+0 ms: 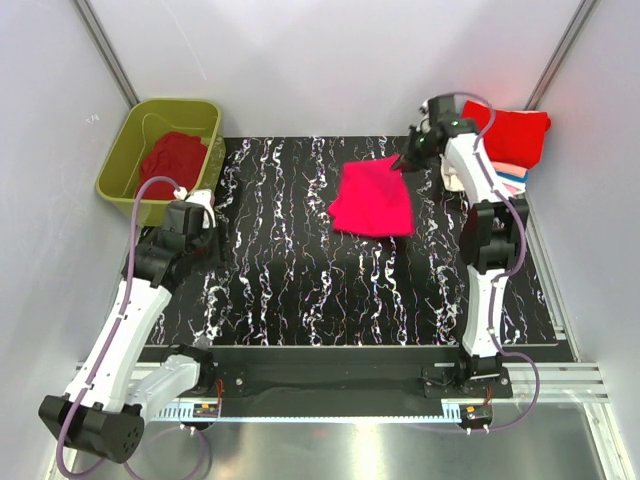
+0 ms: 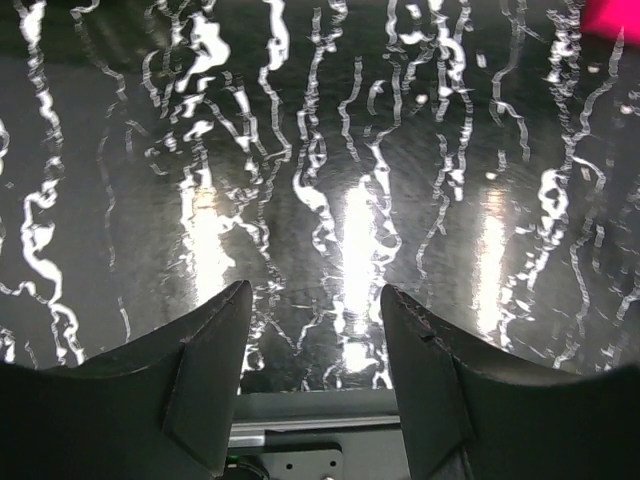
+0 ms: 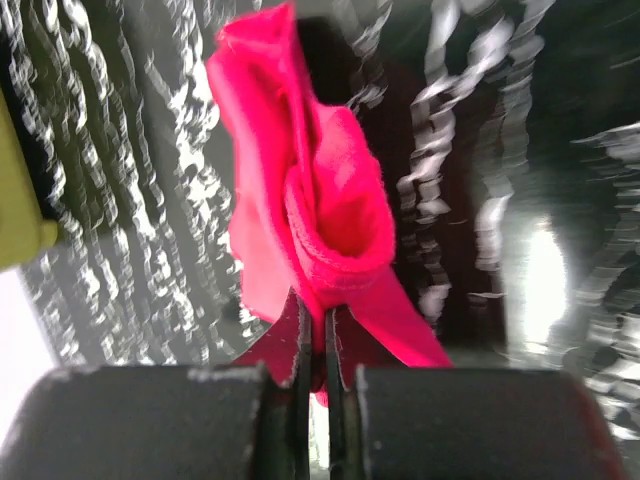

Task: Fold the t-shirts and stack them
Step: Neatly place the folded tshirt to the corner

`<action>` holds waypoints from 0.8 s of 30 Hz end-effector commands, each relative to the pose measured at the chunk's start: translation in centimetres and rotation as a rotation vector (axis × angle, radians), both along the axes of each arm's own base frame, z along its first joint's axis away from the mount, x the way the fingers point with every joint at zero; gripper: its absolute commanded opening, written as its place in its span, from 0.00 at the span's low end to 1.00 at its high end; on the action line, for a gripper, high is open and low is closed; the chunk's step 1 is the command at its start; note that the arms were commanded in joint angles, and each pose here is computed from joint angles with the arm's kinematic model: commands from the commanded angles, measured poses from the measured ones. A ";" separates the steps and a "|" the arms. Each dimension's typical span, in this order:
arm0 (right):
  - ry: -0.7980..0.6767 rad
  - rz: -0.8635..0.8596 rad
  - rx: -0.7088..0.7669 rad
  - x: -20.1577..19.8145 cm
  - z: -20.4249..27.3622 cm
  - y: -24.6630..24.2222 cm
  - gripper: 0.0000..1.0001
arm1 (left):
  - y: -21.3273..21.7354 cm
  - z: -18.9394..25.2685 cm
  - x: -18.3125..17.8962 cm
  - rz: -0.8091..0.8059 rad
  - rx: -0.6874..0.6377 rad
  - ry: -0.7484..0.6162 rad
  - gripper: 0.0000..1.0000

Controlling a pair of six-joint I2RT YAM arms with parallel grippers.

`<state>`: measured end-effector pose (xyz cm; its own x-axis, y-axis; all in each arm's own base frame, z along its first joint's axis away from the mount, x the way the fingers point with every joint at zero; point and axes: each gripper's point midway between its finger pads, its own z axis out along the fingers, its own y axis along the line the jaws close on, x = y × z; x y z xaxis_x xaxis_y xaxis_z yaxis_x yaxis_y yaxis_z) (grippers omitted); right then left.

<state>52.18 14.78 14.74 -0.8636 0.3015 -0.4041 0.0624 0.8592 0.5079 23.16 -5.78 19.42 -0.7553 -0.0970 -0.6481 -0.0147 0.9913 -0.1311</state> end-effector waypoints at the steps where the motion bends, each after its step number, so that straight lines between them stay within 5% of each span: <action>1: -0.028 -0.033 -0.150 -0.1 2.6 -4.6 0.00 | 1.3 -0.2 0.4 0.069 0.033 -0.039 0.59; 8: -0.177 0.020 -0.238 2.5 7.1 -6.8 0.00 | -0.3 -0.3 0.1 0.047 -0.071 -0.071 0.54; 24: -0.591 -0.068 -0.463 5.3 19.3 -15.1 0.00 | 0.7 -0.2 0.7 0.077 -0.045 -0.175 0.51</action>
<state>57.08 1.76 24.92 -0.6640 0.0734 -0.7441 -0.0434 0.9897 0.1364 22.62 -5.25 17.66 -0.6952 -0.1658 -0.6995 -0.0646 0.9835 -0.1689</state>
